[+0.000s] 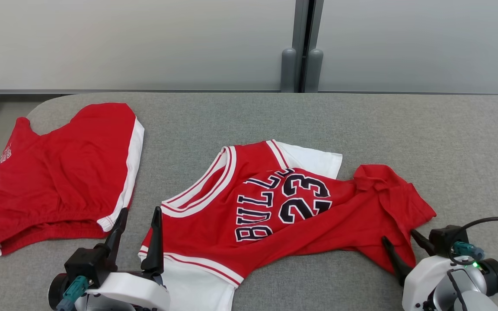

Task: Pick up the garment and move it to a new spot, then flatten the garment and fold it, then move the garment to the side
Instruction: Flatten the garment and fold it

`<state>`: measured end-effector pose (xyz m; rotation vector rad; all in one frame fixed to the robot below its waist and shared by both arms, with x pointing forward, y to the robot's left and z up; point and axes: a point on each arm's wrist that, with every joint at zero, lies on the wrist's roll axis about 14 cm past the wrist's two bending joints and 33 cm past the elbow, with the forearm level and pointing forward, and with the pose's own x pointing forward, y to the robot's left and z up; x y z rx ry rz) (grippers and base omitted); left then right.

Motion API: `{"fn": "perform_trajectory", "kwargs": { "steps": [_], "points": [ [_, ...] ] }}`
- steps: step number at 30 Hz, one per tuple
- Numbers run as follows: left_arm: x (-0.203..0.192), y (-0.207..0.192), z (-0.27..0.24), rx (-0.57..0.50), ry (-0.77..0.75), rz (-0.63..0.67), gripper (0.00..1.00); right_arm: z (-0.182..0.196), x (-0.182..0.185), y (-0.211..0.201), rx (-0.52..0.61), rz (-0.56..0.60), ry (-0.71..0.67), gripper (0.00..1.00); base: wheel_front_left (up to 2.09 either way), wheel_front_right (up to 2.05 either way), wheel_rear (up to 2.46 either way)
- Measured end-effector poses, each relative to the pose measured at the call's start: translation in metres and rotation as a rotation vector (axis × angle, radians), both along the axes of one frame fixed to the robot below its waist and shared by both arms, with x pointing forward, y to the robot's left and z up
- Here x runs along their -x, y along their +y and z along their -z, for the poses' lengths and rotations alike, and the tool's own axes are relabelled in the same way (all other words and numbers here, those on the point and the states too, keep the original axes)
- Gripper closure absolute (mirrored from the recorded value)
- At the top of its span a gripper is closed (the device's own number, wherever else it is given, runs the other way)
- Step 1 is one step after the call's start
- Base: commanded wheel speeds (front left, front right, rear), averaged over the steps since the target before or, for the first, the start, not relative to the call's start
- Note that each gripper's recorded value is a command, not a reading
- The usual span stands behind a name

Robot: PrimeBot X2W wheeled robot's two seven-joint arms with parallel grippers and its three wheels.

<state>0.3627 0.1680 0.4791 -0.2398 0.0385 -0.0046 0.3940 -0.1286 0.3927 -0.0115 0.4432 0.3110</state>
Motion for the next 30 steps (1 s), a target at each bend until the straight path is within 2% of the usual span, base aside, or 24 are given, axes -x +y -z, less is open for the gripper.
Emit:
{"fn": "perform_trajectory", "kwargs": {
  "steps": [3,4,5,6,11,16,21,26,29,30],
  "points": [
    [0.0,0.001,0.001,0.001,0.003,-0.003,0.0,0.003,-0.001,0.003,-0.002,0.001,0.008,0.01,0.0,0.0,0.0],
    [0.0,0.001,0.001,0.001,0.003,-0.004,0.0,0.003,-0.002,0.003,-0.001,0.004,0.009,0.22,0.0,0.0,0.0],
    [0.0,0.001,0.001,0.0,0.003,-0.005,0.0,0.004,-0.002,0.002,0.002,0.006,0.008,0.22,0.0,0.0,0.0],
    [0.0,0.001,0.001,0.0,0.003,-0.005,0.0,0.004,-0.003,0.002,0.001,0.008,0.009,0.47,0.0,0.0,0.0],
    [-0.001,0.001,0.001,-0.002,0.002,-0.002,0.0,0.002,-0.005,-0.001,0.002,0.023,-0.001,0.98,0.0,0.0,0.0],
    [-0.003,-0.002,-0.001,-0.002,-0.004,0.007,0.0,-0.01,-0.009,-0.005,-0.025,0.053,-0.041,1.0,0.0,0.0,0.0],
    [-0.003,-0.004,-0.002,-0.004,-0.007,0.018,0.0,-0.032,-0.01,0.001,-0.174,0.099,-0.067,1.0,0.0,0.0,0.0],
    [-0.003,-0.008,-0.001,-0.003,-0.003,0.031,0.0,-0.044,0.003,-0.004,-0.321,0.109,0.003,1.0,0.0,0.0,0.0],
    [-0.003,-0.008,-0.001,-0.004,-0.001,0.034,0.0,-0.05,0.011,-0.004,-0.371,0.086,0.035,1.0,0.0,0.0,0.0],
    [-0.003,-0.008,0.0,-0.007,0.005,0.036,0.0,-0.053,0.022,-0.001,-0.417,0.056,0.08,1.0,0.0,0.0,0.0]
  ]
}}
